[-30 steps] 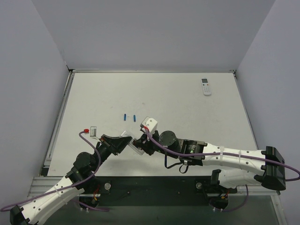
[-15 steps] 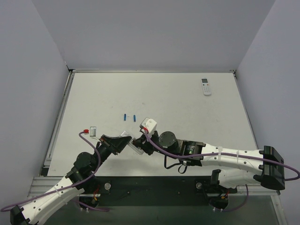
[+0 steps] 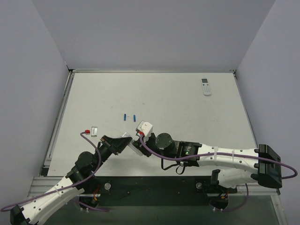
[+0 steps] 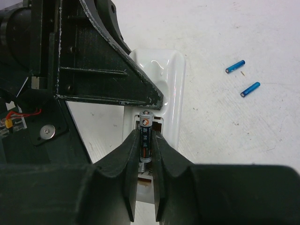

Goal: Load the batteries into the remote control
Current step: Load the battery into the remote control.

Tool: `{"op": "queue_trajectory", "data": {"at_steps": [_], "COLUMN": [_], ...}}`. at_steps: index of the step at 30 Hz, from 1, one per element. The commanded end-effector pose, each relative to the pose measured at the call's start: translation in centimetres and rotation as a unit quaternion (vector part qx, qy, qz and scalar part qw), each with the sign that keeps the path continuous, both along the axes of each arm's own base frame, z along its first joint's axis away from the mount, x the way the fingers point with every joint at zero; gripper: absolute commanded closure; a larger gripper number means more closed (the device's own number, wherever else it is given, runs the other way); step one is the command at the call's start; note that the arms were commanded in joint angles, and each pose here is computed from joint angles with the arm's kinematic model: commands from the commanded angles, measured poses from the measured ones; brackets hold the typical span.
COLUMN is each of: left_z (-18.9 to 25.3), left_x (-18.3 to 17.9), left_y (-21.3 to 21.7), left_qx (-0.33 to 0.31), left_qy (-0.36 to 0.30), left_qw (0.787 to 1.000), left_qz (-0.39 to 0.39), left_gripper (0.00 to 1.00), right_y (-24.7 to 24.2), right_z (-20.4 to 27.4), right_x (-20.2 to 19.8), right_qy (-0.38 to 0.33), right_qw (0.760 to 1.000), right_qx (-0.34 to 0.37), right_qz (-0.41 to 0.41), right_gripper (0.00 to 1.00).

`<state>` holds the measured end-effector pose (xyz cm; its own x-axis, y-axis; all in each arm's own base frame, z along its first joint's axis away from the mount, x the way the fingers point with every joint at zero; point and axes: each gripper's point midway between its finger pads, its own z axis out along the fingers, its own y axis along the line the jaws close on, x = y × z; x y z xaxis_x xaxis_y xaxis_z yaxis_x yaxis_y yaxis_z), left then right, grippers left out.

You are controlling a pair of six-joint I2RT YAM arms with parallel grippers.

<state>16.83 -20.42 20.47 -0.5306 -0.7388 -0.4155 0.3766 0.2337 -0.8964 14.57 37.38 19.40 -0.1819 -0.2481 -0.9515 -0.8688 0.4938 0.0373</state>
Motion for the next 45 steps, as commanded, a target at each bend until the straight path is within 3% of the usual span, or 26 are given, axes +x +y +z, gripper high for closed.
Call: {"op": "queue_trajectory", "data": {"at_steps": [1,24,26,31,45], "left_z": [2.8,2.7,2.7,2.6,2.7], "left_x": [-0.4,-0.3,-0.3,-0.3,-0.5], "left_y": [0.3,0.6,0.5,0.5,0.2], "left_qx": [-0.057,-0.066,-0.065,-0.065,-0.094], "left_qy": [-0.022,-0.008,-0.007,-0.005,0.023], "left_qw": [0.998,0.998,0.998,0.998,0.995], "left_qz": [-0.006,0.000,-0.001,-0.001,-0.016], "left_gripper": [1.00,1.00,1.00,1.00,1.00], "right_y": [0.2,-1.1,-0.9,-0.8,0.1], "right_z": [-0.5,-0.5,-0.5,-0.2,3.4], "right_x": [-0.3,0.9,0.9,0.7,0.0], "right_qy": [-0.002,-0.032,-0.034,-0.032,-0.119], "right_qw": [1.000,0.999,0.999,0.999,0.987], "right_qx": [-0.005,0.005,0.005,0.014,0.110], "right_qz": [0.007,-0.032,-0.031,-0.026,0.024], "right_gripper": [0.88,0.83,0.84,1.00,1.00]}}
